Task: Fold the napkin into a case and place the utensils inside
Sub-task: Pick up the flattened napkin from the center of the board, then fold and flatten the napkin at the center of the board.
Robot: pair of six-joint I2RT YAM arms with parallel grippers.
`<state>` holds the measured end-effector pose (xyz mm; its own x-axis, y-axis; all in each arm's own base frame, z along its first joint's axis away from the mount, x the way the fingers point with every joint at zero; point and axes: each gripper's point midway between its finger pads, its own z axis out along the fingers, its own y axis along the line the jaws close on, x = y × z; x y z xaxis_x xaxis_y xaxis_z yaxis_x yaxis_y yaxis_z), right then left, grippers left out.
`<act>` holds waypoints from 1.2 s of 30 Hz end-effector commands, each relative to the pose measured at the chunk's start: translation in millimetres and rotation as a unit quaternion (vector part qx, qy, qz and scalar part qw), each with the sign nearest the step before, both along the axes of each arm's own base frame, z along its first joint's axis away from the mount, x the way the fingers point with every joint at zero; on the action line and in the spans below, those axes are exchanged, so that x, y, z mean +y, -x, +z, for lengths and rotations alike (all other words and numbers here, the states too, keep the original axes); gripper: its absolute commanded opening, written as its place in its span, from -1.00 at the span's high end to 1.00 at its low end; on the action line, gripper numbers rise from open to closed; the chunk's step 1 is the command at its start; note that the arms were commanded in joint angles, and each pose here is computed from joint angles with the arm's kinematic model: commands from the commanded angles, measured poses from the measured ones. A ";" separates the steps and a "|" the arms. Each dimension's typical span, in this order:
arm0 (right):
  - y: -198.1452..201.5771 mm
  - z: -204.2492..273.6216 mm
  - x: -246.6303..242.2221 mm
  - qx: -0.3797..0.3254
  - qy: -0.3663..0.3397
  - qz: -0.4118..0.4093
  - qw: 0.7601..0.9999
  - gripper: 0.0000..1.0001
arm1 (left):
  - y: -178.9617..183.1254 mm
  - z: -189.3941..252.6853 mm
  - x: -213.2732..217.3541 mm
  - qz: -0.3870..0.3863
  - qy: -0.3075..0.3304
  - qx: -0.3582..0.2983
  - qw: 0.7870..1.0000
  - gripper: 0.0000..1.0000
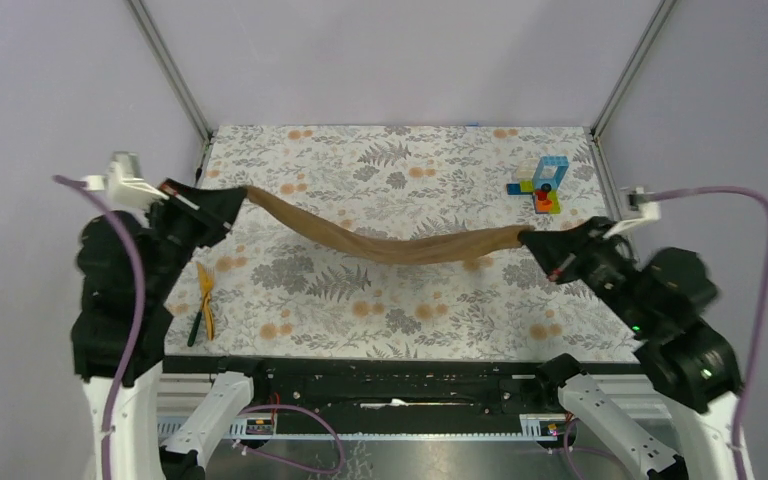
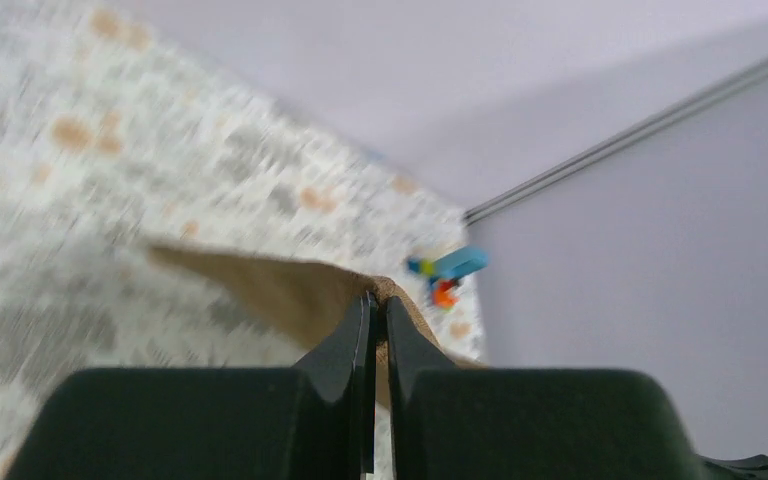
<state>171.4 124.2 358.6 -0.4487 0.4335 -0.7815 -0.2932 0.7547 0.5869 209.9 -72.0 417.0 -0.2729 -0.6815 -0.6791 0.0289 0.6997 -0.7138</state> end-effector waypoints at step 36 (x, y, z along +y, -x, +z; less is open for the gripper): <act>-400.7 -199.8 64.9 0.140 0.159 -0.043 0.976 1.00 | -336.9 -273.0 47.3 0.156 -0.039 0.250 0.955 1.00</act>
<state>557.5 172.2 152.3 -0.5815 0.2678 -0.7682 0.0274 0.9502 0.3105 511.5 -24.7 135.3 -0.3751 -0.7378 -0.5611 -0.5907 0.6568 -0.4687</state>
